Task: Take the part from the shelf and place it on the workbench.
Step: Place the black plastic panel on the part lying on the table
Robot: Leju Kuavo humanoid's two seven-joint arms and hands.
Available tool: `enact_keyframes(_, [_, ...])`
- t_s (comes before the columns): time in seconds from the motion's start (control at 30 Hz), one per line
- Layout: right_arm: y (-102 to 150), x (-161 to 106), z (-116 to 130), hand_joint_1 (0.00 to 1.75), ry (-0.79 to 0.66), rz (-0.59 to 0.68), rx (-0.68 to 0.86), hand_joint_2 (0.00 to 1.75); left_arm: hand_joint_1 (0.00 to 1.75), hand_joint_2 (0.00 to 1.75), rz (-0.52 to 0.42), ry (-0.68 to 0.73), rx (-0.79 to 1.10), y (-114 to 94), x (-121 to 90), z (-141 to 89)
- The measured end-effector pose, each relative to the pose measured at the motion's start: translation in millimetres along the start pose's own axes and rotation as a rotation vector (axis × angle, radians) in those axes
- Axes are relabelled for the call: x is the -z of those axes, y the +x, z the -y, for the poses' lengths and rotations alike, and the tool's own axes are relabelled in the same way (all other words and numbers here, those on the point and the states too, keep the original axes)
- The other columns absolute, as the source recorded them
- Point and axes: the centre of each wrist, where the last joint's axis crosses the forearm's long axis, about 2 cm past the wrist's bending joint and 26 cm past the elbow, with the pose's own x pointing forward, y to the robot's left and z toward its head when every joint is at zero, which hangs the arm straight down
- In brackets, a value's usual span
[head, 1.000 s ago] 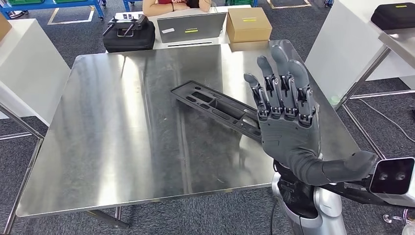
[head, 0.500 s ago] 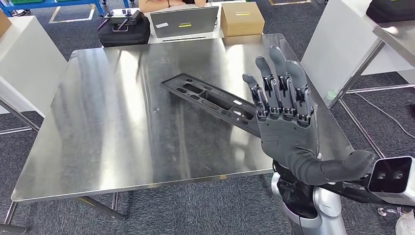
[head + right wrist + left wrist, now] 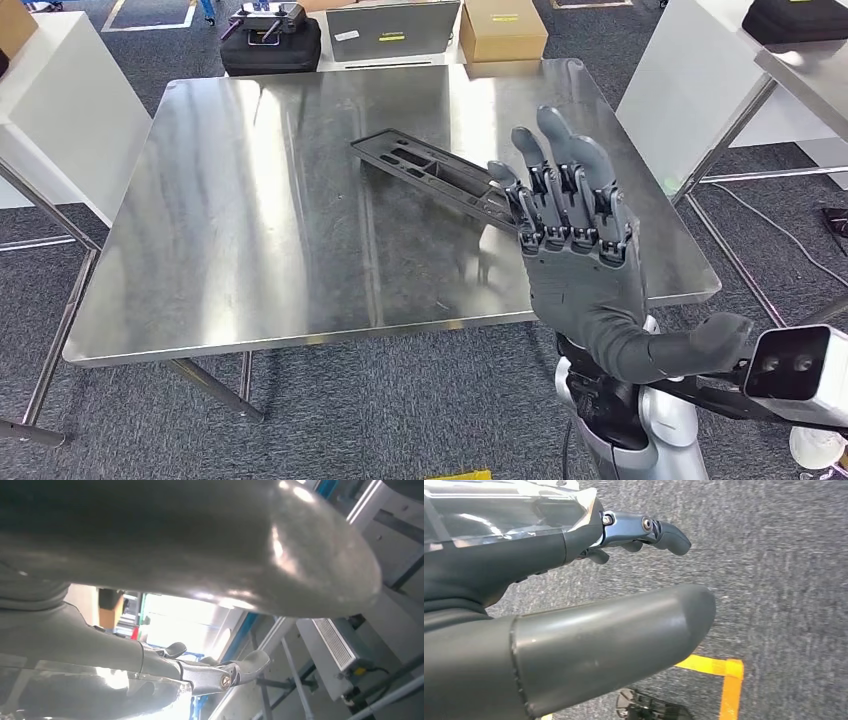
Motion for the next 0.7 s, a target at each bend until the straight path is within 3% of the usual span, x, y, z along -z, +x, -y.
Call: enact_keyframes(0.7, [-5.7, -10.7, -1.6, 0.00, -0.009, -0.026, -0.005, 0.00, 0.00, 0.00, 0.001, -0.014, 0.012, 1.6, 1.2, -1.2])
